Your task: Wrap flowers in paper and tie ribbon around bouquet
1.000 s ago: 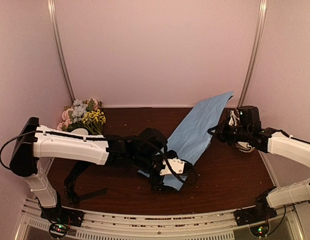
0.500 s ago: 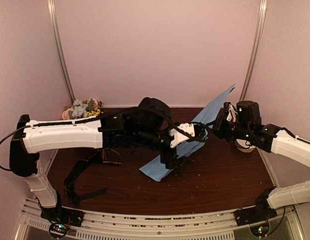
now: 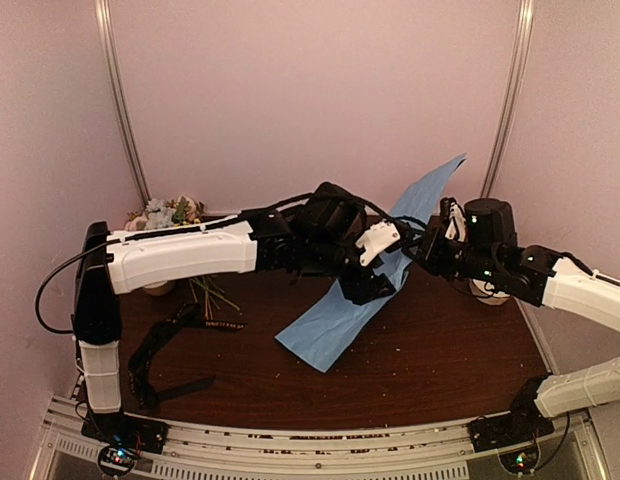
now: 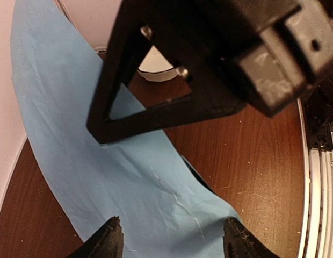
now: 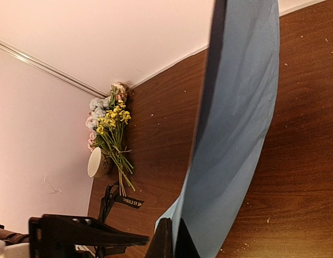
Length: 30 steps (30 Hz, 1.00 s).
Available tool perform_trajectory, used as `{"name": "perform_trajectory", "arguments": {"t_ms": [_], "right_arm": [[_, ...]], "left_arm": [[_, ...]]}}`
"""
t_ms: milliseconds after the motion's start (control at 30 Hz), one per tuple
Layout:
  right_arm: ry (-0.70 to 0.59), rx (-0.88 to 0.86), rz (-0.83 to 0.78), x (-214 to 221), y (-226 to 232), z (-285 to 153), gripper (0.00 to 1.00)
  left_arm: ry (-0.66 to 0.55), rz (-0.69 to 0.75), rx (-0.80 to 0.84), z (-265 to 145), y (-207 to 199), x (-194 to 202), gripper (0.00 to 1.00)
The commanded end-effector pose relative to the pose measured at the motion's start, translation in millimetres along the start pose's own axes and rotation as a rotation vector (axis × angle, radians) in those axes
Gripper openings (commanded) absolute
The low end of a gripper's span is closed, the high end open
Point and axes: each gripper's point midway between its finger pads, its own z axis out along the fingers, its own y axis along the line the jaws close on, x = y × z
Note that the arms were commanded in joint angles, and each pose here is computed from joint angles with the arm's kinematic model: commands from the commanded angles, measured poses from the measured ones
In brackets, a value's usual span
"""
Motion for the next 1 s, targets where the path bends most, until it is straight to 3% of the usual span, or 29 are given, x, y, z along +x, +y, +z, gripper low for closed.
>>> {"name": "perform_trajectory", "arguments": {"t_ms": [0,333,500,667,967], "right_arm": [[-0.051,-0.010,-0.017,-12.2,17.2,-3.0,0.00],[-0.053,0.009,-0.048,-10.4,19.3,1.2,0.00],[-0.065,-0.004,-0.074,-13.8,26.5,-3.8,0.00],[-0.052,-0.026,-0.081,-8.6,34.0,-3.4,0.00],[-0.029,-0.024,-0.101,-1.6,34.7,-1.6,0.00]], "left_arm": [[-0.051,-0.069,0.037,-3.1,4.6,-18.3,0.67],[-0.154,-0.074,0.085,-13.6,0.4,-47.5,0.83],[-0.122,-0.091,0.021,-5.2,13.9,-37.0,0.89],[-0.030,-0.083,-0.064,9.6,28.5,-14.7,0.83],[-0.081,-0.056,-0.105,-4.9,35.2,-29.5,0.74]]}}
